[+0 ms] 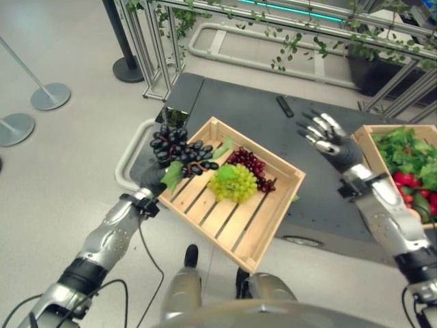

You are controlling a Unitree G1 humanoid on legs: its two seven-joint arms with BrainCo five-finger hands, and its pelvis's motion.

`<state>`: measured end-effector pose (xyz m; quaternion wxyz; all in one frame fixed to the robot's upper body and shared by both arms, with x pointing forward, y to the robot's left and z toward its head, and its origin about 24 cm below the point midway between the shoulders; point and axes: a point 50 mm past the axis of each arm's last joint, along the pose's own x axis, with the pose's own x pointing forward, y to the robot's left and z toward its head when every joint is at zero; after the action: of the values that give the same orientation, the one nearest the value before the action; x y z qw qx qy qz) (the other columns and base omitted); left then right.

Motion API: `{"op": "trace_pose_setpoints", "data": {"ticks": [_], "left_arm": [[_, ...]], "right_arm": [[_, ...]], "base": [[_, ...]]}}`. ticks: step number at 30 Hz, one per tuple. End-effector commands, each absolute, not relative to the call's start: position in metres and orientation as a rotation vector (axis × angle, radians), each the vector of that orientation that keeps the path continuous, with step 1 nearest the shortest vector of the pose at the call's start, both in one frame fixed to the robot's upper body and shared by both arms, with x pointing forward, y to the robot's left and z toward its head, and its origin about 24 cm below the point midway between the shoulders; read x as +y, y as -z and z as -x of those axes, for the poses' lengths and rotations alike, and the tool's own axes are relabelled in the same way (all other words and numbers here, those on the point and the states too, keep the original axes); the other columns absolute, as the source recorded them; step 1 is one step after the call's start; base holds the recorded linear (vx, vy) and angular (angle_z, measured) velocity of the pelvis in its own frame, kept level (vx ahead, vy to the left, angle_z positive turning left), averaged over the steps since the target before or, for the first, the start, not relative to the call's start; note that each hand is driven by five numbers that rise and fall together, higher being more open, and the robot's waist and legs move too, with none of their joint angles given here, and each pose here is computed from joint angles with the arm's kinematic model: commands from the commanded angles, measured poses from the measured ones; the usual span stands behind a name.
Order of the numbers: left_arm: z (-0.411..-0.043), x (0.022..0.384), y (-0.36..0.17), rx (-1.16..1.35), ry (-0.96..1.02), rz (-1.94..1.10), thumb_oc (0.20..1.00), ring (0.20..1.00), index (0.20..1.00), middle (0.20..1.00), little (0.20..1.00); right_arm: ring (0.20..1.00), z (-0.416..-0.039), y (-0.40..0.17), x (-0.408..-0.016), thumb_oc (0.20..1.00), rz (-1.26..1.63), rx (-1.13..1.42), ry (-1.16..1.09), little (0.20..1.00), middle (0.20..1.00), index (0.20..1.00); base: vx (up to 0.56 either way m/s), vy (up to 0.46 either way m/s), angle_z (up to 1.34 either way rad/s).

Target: Pick up the fruits from the basket on one side to the basket on the other side

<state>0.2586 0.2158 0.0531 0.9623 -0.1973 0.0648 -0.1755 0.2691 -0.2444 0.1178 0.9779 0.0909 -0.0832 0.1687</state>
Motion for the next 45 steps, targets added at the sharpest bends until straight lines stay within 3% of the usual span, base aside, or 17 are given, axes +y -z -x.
{"op": "trace_pose_setpoints", "data": {"ticks": [1,45], "left_arm": [[-0.264,0.227,-0.084,-0.070,0.352,0.394,0.200,0.200,0.200,0.200,0.200],[-0.264,0.240,-0.112,-0.315,0.196,0.422,0.200,0.200,0.200,0.200,0.200]], "right_arm": [[1.000,-0.269,-0.138,-0.250,1.000,-0.179,-0.314,-0.320,1.000,1.000,1.000],[1.000,-0.270,-0.129,-0.240,1.000,-0.267,-0.351,-0.293,1.000,1.000,1.000]], "base": [[0.00,0.000,0.00],[0.00,0.000,0.00]]}}
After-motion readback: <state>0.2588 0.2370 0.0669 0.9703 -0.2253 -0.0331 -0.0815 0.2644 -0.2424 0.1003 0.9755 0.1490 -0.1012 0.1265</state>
